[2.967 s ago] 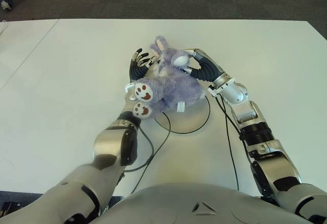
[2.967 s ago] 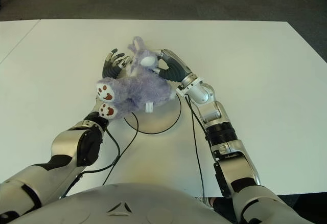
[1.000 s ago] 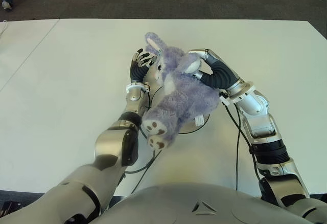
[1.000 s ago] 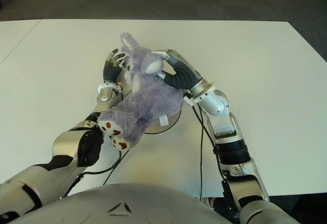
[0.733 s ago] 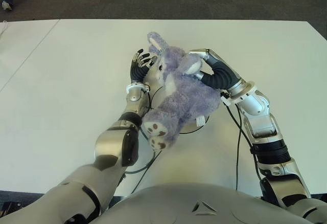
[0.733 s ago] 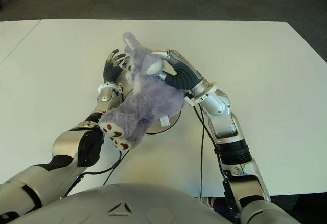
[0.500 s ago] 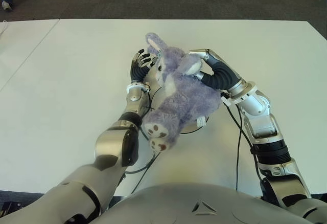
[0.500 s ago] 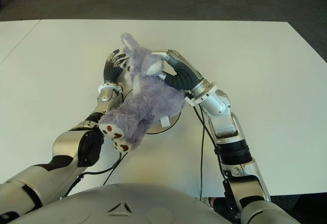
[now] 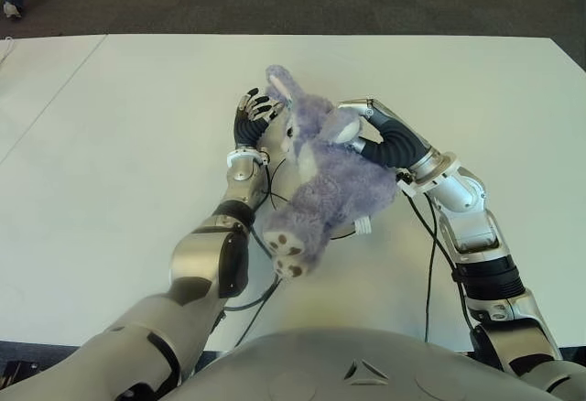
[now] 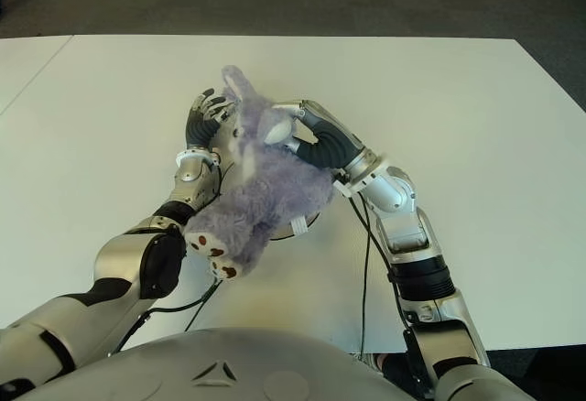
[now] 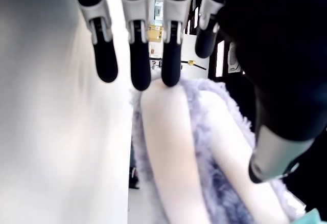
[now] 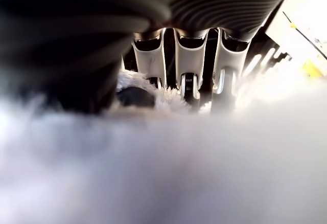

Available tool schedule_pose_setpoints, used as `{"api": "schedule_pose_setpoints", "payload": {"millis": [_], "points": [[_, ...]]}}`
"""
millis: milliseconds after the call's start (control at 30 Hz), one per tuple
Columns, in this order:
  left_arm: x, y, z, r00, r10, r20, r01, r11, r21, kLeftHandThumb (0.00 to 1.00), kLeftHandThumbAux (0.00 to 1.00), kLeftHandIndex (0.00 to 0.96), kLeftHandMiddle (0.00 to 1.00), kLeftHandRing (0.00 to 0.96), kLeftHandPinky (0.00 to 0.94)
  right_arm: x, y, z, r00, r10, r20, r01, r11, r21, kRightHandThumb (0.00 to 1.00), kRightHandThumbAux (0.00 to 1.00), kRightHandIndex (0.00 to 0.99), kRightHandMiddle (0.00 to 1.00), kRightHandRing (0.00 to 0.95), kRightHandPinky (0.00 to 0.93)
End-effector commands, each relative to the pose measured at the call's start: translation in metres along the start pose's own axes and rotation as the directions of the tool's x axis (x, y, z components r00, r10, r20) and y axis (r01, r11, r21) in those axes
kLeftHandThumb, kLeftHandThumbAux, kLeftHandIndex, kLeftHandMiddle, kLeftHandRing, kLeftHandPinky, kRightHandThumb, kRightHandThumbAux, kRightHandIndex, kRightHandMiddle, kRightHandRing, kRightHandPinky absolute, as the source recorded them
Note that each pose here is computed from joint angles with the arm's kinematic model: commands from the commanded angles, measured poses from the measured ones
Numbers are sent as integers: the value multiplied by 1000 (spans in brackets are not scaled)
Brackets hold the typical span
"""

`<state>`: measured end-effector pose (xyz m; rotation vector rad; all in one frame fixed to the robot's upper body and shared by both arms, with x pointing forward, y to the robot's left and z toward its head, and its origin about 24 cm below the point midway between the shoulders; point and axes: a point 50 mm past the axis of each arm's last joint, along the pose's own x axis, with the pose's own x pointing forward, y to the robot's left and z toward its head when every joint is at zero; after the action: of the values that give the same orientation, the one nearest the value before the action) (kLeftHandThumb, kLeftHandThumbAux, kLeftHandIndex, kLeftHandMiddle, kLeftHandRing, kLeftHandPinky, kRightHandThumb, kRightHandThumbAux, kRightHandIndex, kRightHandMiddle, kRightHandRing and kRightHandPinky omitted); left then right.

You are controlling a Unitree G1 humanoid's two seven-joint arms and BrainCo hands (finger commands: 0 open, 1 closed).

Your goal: Put the doll into the plate.

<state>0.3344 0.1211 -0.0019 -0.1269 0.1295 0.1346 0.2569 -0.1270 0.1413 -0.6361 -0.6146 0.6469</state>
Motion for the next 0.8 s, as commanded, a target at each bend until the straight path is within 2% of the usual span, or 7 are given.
{"api": "schedule_pose_setpoints", "payload": {"millis": [33, 133, 167, 200, 367, 500, 800], "points": [[-37, 12, -68, 942, 32, -334, -32, 999, 4, 0, 734, 158, 279, 305, 306, -2, 7, -7, 996, 65, -62, -64, 998, 23, 834, 684, 378, 557, 629, 658], [-37, 13, -69, 938, 31, -344, -36, 999, -7, 0, 726, 154, 277, 302, 301, -5, 13, -11, 988, 124, -88, -119, 991, 61, 829, 687, 374, 515, 508, 512], [-37, 13, -69, 938, 30, -345, -36, 999, -11, 0, 717, 146, 271, 297, 295, -6, 14, -12, 985, 146, -94, -139, 987, 79, 547, 610, 234, 348, 347, 340], [-37, 13, -69, 938, 29, -345, -37, 999, -14, 0, 715, 144, 270, 296, 294, -7, 15, -12, 982, 160, -98, -151, 984, 91, 470, 592, 198, 306, 306, 297], [-38, 14, -70, 939, 26, -343, -39, 999, -30, 0, 704, 132, 256, 285, 284, -9, 16, -14, 975, 206, -88, -194, 973, 125, 303, 576, 86, 180, 175, 138], [-38, 14, -69, 943, 29, -332, -41, 999, -29, 0, 707, 138, 260, 285, 309, -10, 17, -16, 971, 229, -75, -219, 968, 125, 180, 577, 15, 89, 85, 53], [-38, 15, -70, 941, 44, -336, -42, 999, 11, 0, 701, 141, 274, 298, 313, -12, 16, -19, 949, 300, -91, -288, 949, 128, 97, 557, 0, 2, 9, 6]]}}
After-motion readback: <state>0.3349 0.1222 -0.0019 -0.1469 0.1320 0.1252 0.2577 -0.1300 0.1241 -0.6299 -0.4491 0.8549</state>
